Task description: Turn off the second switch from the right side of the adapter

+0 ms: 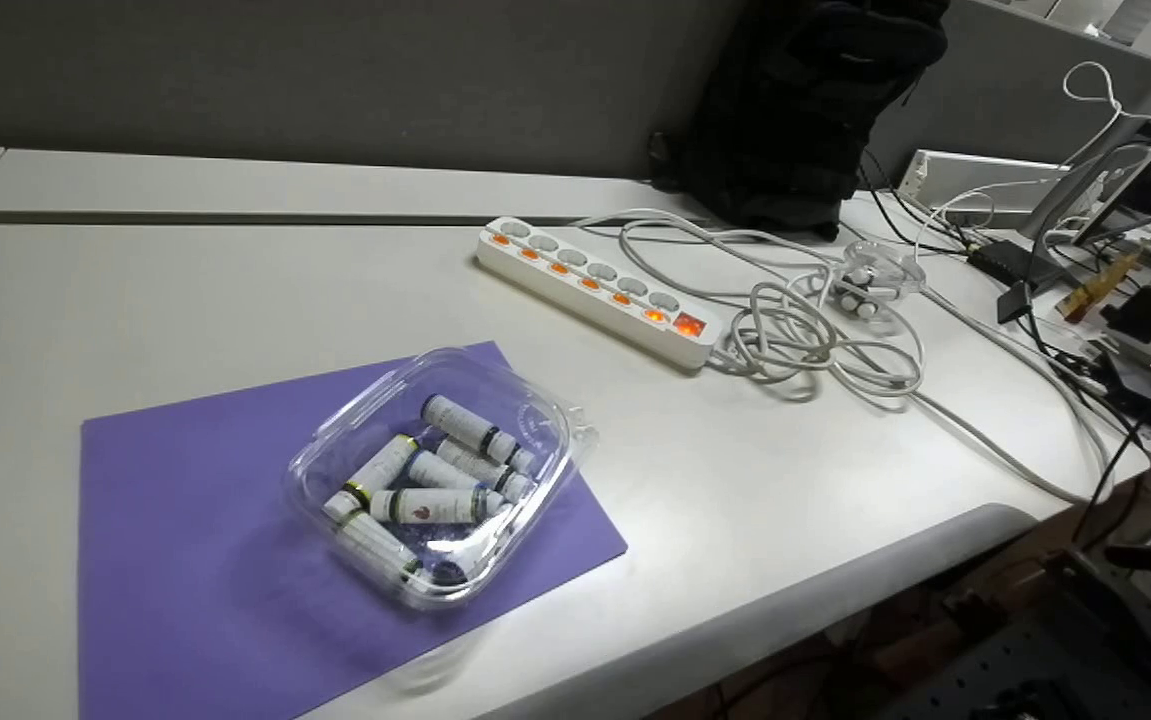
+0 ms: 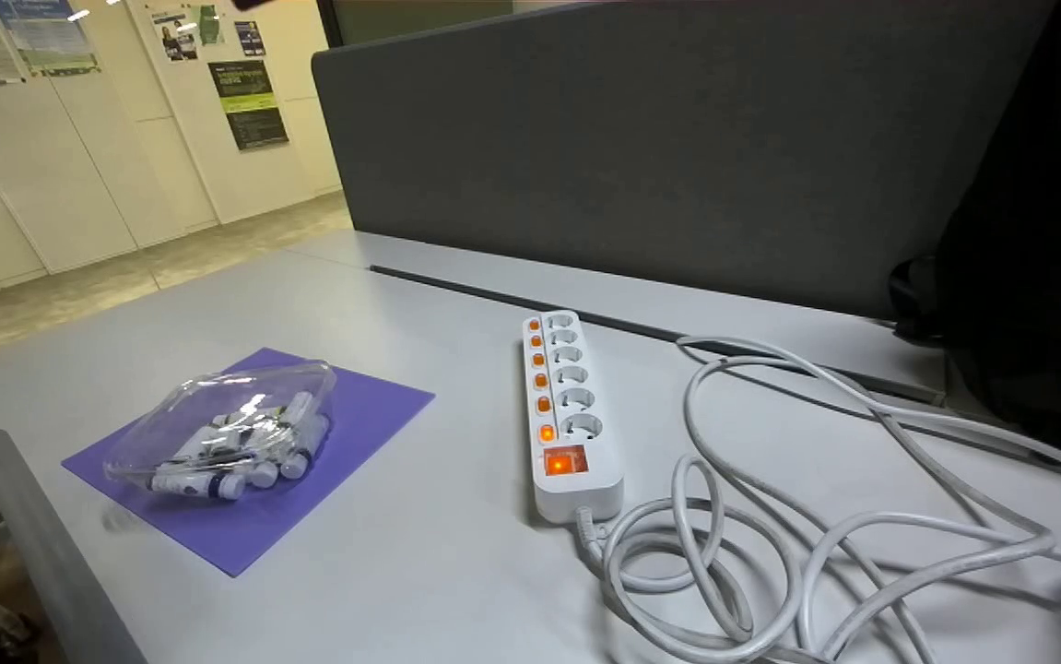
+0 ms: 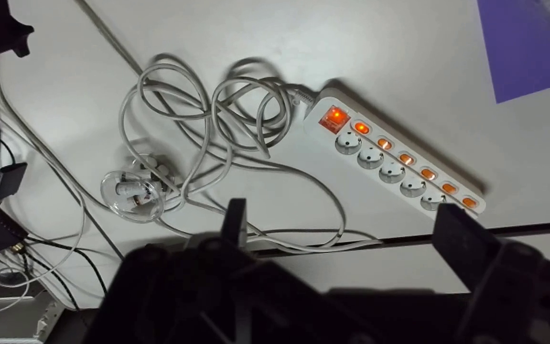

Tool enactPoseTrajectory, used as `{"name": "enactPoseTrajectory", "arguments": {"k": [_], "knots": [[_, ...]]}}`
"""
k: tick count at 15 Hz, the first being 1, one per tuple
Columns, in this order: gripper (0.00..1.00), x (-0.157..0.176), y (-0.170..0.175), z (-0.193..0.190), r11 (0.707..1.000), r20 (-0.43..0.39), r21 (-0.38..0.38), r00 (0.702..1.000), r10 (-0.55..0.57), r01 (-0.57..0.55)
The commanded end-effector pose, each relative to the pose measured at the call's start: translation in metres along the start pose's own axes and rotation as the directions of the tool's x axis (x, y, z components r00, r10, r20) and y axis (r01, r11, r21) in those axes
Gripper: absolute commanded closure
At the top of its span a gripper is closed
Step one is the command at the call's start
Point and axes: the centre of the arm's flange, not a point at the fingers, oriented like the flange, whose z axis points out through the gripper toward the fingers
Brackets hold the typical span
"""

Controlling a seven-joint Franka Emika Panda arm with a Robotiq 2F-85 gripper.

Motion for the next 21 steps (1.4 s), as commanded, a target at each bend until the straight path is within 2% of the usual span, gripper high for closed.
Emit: {"name": "enactPoseTrajectory", "arguments": {"k": [1, 7, 11, 14, 16, 20, 21], "knots": [[0.0, 0.023, 0.006, 0.04, 0.994, -0.002, 0.008, 0.994, 0.112, -0.112], [0.0, 0.051, 0.011, 0.106, 0.989, 0.093, 0.003, 0.985, 0.145, -0.146], [0.0, 0.065, 0.003, 0.145, 0.994, 0.162, 0.014, 0.981, 0.108, -0.111], [0.0, 0.08, -0.01, 0.166, 0.999, 0.189, 0.027, 0.981, 0.041, -0.047], [0.0, 0.088, -0.022, 0.178, 0.998, 0.197, 0.046, 0.979, -0.046, 0.038], [0.0, 0.095, -0.043, 0.185, 0.977, 0.182, 0.065, 0.96, -0.213, 0.205], [0.0, 0.091, -0.045, 0.185, 0.976, 0.192, 0.087, 0.958, -0.212, 0.198]]}}
